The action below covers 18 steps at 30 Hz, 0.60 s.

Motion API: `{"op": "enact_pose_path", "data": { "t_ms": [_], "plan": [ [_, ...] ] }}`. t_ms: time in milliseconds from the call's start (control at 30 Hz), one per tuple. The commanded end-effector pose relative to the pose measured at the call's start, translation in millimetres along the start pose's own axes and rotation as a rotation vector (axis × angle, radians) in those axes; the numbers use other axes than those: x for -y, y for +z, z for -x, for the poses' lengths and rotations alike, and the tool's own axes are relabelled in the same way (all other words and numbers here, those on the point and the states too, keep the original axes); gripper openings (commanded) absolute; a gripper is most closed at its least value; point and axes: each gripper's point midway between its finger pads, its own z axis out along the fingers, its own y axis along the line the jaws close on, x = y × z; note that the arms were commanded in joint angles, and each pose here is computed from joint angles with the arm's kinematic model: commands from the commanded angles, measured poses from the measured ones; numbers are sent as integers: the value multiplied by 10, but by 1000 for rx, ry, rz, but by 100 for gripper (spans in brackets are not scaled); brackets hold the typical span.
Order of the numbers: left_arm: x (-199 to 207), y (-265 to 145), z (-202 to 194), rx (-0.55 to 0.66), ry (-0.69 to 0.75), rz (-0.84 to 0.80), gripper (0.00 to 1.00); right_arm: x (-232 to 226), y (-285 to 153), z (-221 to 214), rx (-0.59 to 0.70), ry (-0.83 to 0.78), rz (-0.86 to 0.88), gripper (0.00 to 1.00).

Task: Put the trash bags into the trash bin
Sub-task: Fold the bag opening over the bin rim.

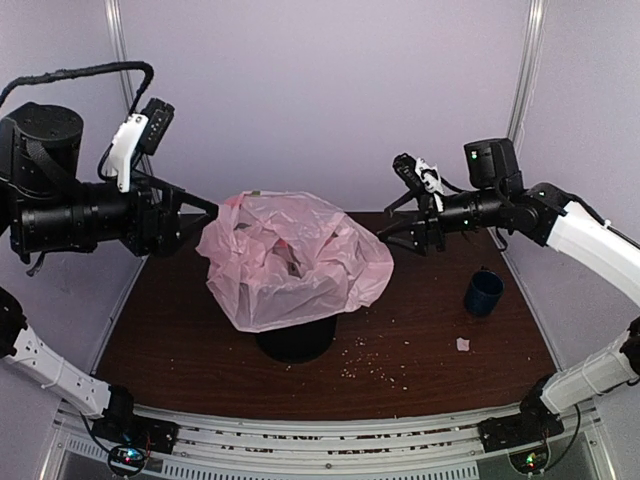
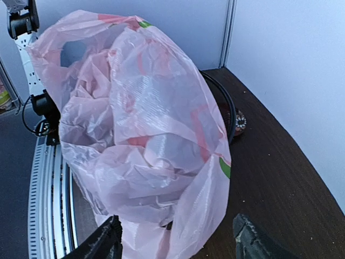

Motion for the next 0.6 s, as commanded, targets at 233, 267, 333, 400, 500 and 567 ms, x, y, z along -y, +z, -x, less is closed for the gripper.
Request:
{"op": "enact_pose_path", "data": {
  "t_ms": [233,267,333,400,500,567],
  "plan": [
    [-392,634,-542,-218,-94,292,98,236,242,-325,-59,246,-39,81],
    [-357,654,-568,-222,-104,273,98,223,249,-368,-70,253,-34,82],
    [-336,673,-602,-220,-122,259,98,204,279,-470,-96,270,-26,82],
    [-435,686,-667,-236,-134,308,97,218,307,-567,-116,280,-36,82],
    [-723,686,-816,-273,-134,409,92,239,376,-734,-157,302,-44,82],
    [-844,687,-896,-286,-133,446,83,181,430,-833,-185,324,-3,82]
  ]
}}
